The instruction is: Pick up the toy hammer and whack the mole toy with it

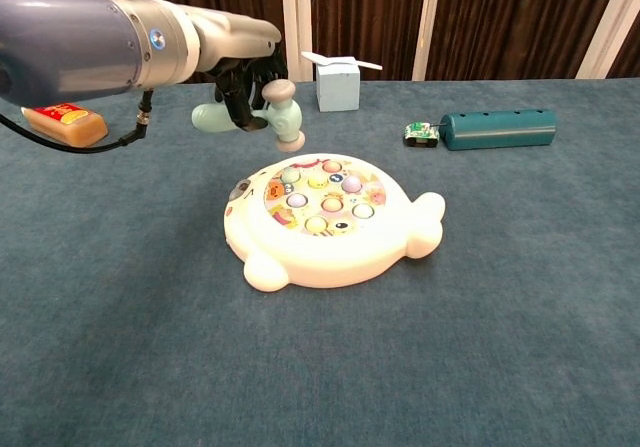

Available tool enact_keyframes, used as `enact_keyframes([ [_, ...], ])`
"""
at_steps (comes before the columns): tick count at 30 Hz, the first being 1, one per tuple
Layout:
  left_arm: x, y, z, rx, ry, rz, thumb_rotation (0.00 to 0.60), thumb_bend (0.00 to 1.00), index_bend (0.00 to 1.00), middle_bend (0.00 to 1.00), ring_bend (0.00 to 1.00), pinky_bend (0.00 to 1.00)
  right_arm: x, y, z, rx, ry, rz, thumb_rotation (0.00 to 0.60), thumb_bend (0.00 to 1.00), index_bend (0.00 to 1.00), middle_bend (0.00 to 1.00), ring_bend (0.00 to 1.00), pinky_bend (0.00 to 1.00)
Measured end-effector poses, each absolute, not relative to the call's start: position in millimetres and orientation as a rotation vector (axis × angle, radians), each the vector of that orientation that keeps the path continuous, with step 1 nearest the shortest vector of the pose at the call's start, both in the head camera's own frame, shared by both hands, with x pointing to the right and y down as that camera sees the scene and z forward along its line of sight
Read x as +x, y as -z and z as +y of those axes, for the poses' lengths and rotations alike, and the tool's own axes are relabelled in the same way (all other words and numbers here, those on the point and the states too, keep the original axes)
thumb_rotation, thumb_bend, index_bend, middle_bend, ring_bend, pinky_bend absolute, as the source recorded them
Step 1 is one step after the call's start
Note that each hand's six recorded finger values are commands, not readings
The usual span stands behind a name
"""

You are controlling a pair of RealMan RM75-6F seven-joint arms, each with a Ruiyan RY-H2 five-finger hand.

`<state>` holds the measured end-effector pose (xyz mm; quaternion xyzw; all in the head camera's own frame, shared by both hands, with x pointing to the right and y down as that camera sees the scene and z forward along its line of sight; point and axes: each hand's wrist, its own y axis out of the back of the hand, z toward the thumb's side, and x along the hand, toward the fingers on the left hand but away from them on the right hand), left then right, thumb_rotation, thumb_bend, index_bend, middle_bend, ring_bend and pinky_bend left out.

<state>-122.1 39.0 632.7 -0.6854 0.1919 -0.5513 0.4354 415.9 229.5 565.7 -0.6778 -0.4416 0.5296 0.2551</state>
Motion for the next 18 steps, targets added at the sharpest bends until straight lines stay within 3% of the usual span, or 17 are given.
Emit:
enact_keyframes([
  [18,-127,-655,42,-1.692,1.400,0.452,0.600,0.62,0.68,0.53,0.37,0.46,416,-566,229,-1.842,-1.441,-1.202,0.600,0.21,0.00,0.00,0.00,0.00],
])
